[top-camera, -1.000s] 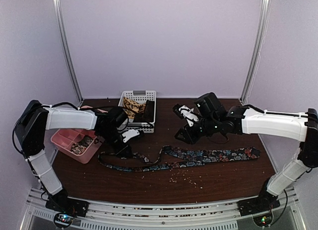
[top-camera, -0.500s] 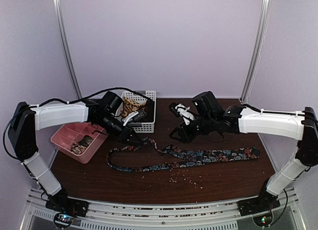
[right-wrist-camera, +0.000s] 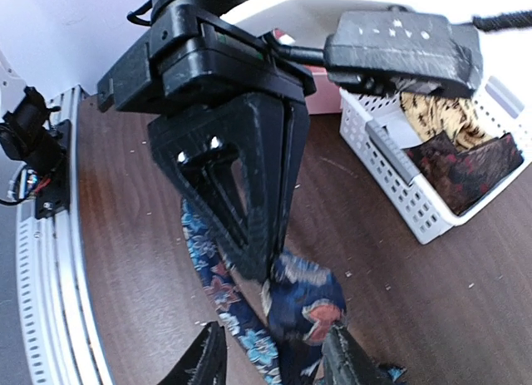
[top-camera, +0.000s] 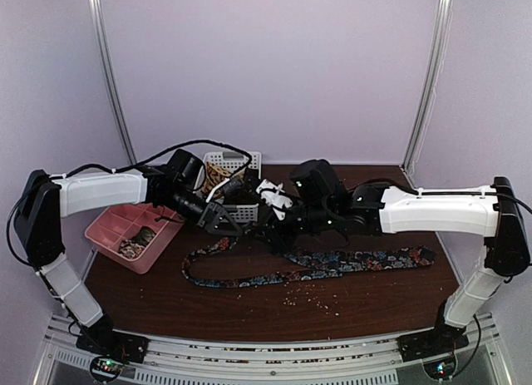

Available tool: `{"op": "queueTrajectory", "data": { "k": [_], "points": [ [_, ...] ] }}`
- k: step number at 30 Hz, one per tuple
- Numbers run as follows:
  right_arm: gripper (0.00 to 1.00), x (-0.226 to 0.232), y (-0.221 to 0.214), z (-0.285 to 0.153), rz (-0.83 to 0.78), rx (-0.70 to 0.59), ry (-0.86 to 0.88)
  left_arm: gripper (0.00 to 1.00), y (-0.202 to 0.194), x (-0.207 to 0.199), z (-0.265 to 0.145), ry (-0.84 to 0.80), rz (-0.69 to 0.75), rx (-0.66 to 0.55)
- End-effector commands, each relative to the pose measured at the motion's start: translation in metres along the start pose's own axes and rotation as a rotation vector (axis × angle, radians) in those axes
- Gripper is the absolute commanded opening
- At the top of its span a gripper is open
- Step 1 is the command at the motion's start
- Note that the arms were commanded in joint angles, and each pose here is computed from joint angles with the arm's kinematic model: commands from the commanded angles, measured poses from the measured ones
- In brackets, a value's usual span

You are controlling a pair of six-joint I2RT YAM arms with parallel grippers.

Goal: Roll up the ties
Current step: Pass from the left arm to the right

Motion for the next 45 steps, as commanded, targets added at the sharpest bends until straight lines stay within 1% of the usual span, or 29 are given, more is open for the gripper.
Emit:
{"op": "queueTrajectory", "data": {
  "k": [1,5,9,10,17,18,20,22,23,25,27,30,31,34,39,41,44,45],
  "points": [
    [0.38,-0.004,0.007,0.012,-0.087,-0.008,-0.089,0.00,0.014,-0.004,0.000,-0.086,0.013,-0.064],
    [0.24,-0.004,0.003,0.018,-0.120,0.014,-0.126,0.00,0.017,-0.008,-0.001,-0.119,0.020,-0.086],
    [0.04,-0.004,0.003,0.015,-0.138,0.009,-0.148,0.00,0.018,-0.011,-0.002,-0.135,0.028,-0.095],
    [0.01,-0.004,0.004,0.014,-0.138,0.005,-0.152,0.00,0.019,-0.012,-0.002,-0.136,0.033,-0.099],
    [0.00,-0.006,0.003,0.012,-0.140,-0.009,-0.168,0.00,0.019,-0.013,-0.004,-0.118,0.044,-0.093],
    [0.00,-0.006,0.002,0.011,-0.138,-0.012,-0.167,0.00,0.020,-0.012,-0.008,-0.067,0.058,-0.095],
    [0.00,-0.008,0.001,0.010,-0.128,-0.015,-0.170,0.15,0.023,-0.012,-0.021,0.071,0.117,-0.126],
    [0.00,-0.008,0.002,0.010,-0.113,-0.018,-0.168,0.28,0.025,-0.016,-0.039,0.241,0.185,-0.190],
    [0.00,-0.008,0.001,0.011,-0.106,-0.017,-0.163,0.31,0.025,-0.019,-0.050,0.336,0.210,-0.230],
    [0.00,-0.008,0.005,0.010,-0.092,-0.030,-0.158,0.44,0.017,-0.023,-0.070,0.492,0.243,-0.319],
    [0.00,-0.008,0.008,0.009,-0.076,-0.039,-0.153,0.52,0.003,-0.025,-0.085,0.633,0.256,-0.389],
    [0.00,-0.010,0.014,0.009,-0.044,-0.051,-0.137,0.57,-0.019,-0.034,-0.088,0.815,0.320,-0.421],
    [0.00,-0.011,0.015,0.009,-0.031,-0.055,-0.131,0.58,-0.023,-0.037,-0.090,0.906,0.347,-0.437],
    [0.00,-0.016,0.018,0.010,0.009,-0.055,-0.112,0.64,-0.038,-0.041,-0.076,1.063,0.404,-0.410],
    [0.00,-0.025,0.020,0.010,0.083,-0.059,-0.054,0.67,-0.044,-0.051,-0.043,1.269,0.560,-0.316],
    [0.00,-0.027,0.020,0.010,0.101,-0.056,-0.036,0.69,-0.044,-0.052,-0.032,1.363,0.614,-0.257],
    [0.00,-0.030,0.020,0.009,0.108,-0.054,-0.034,0.72,-0.041,-0.056,-0.013,1.428,0.686,-0.187],
    [0.00,-0.030,0.020,0.010,0.109,-0.053,-0.033,0.72,-0.041,-0.053,-0.004,1.443,0.711,-0.146]
  ]
}}
Point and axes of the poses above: each gripper's point midway between its finger pads, its own z axis out along the fingers, its own x axis along the line the jaws close on, y = z × x, the point moved 6 cm from there along -z, back along the fingers, and after that the axes turned 9 degrees about z, right-handed, at the moved point
